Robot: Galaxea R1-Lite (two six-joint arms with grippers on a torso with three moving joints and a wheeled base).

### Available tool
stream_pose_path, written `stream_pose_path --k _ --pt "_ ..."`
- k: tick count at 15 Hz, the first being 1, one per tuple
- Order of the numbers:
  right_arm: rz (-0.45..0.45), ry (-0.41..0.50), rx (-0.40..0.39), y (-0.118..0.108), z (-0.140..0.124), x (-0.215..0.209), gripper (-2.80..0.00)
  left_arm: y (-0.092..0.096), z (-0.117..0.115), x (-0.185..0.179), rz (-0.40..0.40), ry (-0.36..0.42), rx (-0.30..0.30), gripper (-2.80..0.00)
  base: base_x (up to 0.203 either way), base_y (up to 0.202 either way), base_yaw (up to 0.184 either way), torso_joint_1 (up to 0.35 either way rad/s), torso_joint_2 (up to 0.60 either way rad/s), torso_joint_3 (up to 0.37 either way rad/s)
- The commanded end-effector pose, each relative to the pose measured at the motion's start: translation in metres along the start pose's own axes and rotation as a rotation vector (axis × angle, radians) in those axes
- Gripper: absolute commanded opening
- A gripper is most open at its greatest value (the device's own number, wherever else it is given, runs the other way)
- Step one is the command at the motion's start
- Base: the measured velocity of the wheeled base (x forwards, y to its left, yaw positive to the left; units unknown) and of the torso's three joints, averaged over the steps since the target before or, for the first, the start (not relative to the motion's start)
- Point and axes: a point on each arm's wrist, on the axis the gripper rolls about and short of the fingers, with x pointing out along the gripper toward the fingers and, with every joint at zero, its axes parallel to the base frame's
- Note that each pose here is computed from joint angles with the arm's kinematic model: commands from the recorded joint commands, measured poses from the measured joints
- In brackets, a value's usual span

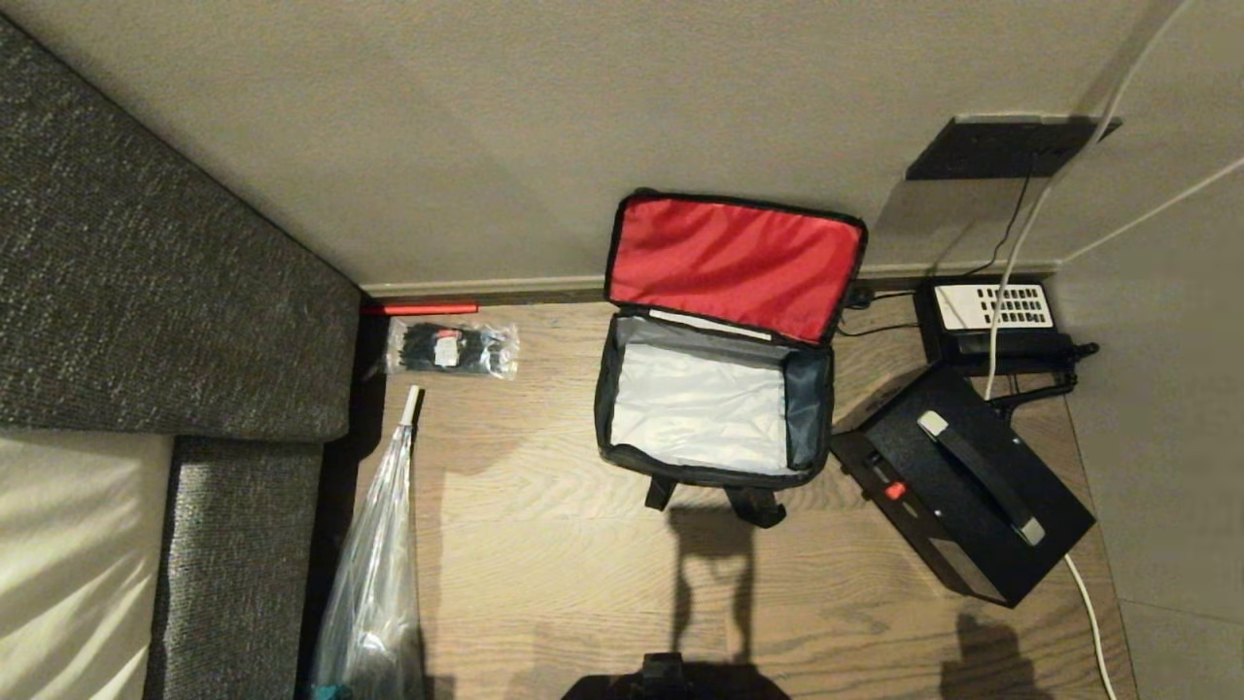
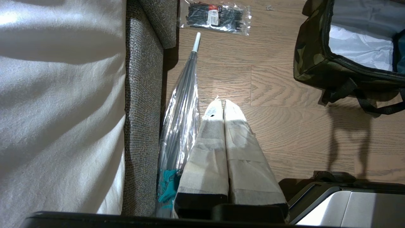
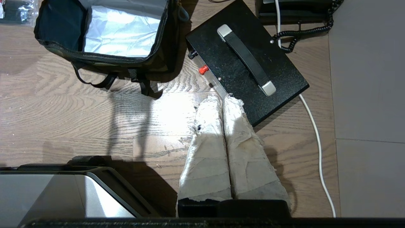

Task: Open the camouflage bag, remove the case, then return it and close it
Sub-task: Grip the handle again

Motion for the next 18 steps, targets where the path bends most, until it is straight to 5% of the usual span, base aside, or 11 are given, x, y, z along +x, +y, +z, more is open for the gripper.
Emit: stream_pose_path --k 1,9,13,18 --pt "0.004 -0.001 -0.009 0.000 0.000 0.000 -2.80 0.000 -0.001 0.000 0.001 0.001 0.000 -2.80 0.000 0.000 0.000 0.000 0.00 0.000" --pt "-0.001 -0.013 -0.001 0.000 0.004 -0.001 -2.80 0.000 -0.001 0.000 0.001 0.001 0.000 -2.80 0.000 0.000 0.000 0.000 0.00 0.000" --pt "0.004 -0.080 0.045 0.000 0.073 -0.047 -2.80 0.000 -0.001 0.000 0.001 0.001 0.000 -2.80 0.000 0.000 0.000 0.000 0.00 0.000" --pt "0.067 0.195 0.111 0.001 0.098 -0.107 -2.80 0.000 -0.001 0.000 0.002 0.001 0.000 -2.80 0.000 0.000 0.000 0.000 0.00 0.000"
